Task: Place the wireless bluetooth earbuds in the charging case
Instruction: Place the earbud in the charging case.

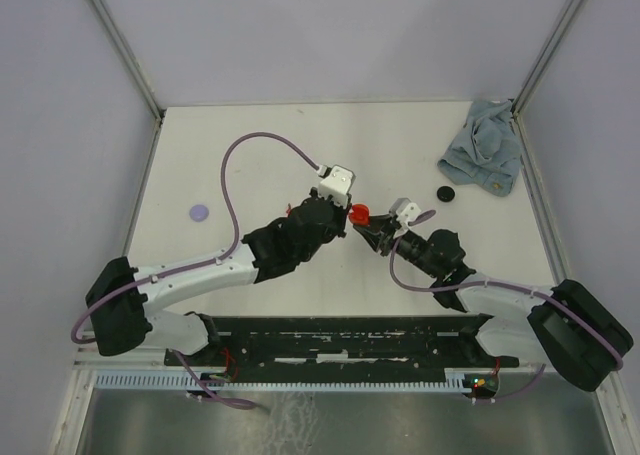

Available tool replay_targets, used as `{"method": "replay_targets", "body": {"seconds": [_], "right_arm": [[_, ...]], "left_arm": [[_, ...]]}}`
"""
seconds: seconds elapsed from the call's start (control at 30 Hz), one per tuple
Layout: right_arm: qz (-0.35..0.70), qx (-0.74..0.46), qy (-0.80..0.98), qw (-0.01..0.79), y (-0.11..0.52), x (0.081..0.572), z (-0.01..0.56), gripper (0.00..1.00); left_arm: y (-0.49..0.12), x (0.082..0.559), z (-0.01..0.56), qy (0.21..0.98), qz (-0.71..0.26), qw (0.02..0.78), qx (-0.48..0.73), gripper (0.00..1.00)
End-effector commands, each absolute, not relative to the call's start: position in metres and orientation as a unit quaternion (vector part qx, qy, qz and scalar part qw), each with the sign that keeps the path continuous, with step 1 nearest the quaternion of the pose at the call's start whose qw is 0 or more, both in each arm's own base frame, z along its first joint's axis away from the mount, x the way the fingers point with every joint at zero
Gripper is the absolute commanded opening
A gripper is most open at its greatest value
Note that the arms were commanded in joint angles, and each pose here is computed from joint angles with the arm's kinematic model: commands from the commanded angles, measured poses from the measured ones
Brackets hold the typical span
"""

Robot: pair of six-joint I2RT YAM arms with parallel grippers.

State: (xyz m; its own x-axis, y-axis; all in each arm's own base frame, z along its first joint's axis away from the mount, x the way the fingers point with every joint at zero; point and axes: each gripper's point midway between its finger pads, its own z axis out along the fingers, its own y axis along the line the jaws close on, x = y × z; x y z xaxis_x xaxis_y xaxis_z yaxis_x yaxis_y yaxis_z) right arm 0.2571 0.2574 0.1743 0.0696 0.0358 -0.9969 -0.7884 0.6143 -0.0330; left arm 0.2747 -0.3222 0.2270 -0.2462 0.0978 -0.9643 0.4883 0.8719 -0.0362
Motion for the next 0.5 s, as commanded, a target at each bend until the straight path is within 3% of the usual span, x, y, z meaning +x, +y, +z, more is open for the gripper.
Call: {"method": "replay_targets", "body": {"seconds": [0.0,0.47], "right_arm": [[0.327,-0.316,0.553,0.698,0.260,0.248,0.206,0.05],[0.353,-0.317,0.518,0.712,0.259,0.232,0.231,0.05]], "left_arm": [[-0.326,0.268,0.267,0.720,-0.197,0.635,0.199,0.18],[-0.335,0.239,0.291,0.645,-0.253,0.672,0.261,0.19]]}}
